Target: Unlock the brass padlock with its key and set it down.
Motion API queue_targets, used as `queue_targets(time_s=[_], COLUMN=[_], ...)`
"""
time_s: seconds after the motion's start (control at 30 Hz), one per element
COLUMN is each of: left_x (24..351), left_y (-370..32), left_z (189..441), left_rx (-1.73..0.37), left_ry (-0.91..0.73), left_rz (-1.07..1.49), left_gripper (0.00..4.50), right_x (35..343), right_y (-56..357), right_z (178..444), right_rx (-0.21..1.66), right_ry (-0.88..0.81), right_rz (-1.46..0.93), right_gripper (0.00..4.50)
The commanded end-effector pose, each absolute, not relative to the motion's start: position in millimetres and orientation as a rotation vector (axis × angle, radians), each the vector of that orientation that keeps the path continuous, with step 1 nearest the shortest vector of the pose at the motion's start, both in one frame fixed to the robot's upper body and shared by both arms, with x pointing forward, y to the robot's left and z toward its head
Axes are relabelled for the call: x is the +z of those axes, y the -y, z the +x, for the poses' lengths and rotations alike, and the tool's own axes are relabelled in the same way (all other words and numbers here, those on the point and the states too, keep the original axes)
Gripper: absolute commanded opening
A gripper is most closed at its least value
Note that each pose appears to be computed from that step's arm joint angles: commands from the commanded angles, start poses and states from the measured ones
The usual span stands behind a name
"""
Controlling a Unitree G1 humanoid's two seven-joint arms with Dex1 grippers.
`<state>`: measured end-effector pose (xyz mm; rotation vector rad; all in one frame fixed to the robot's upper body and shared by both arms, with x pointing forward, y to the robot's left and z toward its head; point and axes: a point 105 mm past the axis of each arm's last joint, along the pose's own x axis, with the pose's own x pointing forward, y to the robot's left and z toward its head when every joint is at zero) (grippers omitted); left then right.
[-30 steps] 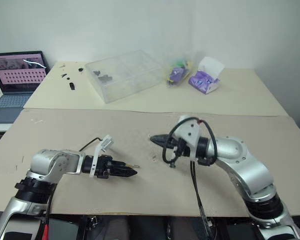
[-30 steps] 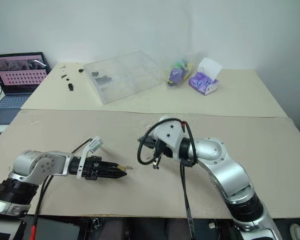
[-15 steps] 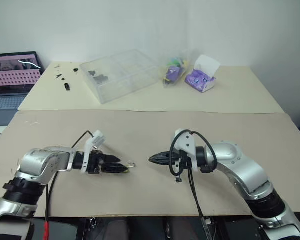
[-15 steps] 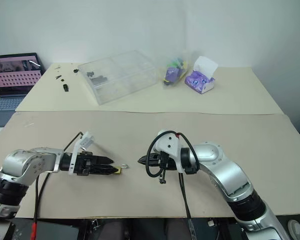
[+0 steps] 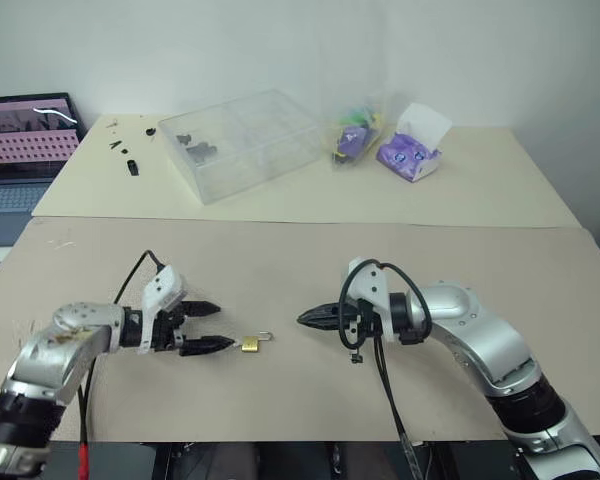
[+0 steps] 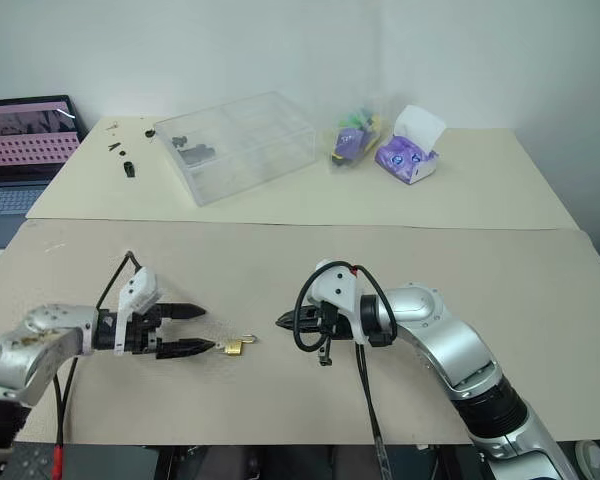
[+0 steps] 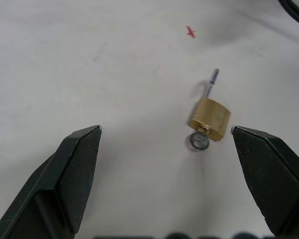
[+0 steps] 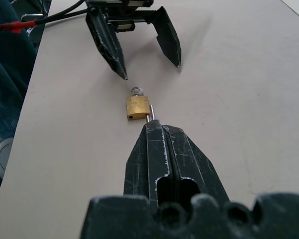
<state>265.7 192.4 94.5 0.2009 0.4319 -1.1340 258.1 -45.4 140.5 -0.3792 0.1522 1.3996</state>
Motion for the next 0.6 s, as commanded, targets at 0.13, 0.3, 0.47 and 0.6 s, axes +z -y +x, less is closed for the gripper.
queue_targets(time_s=[0.13,0.3,0.47,0.6], left_x=[100,103,114,122], left_y=[-195,-199,-233,-272], left_z=[268,276,305,323], left_rx=[-1.132,-1.063,-0.726,-0.377], left_ry=[-0.345,-0.29,-0.21,-0.131], left_rz=[0.296,0.27,0.073,-0.103], left_gripper=[4.46,4.46,4.46,4.46], right_x=[144,139,138,138], right_y=[47,54,99,148], right_z=[255,259,282,295], right_rx=[1.398,1.348,1.054,0.734], right_ry=[-0.116,-0.14,-0.144,-0.131], right_rz=[-0.39,-0.348,-0.236,-0.173], right_gripper=[0.0,0.0,0.0,0.0])
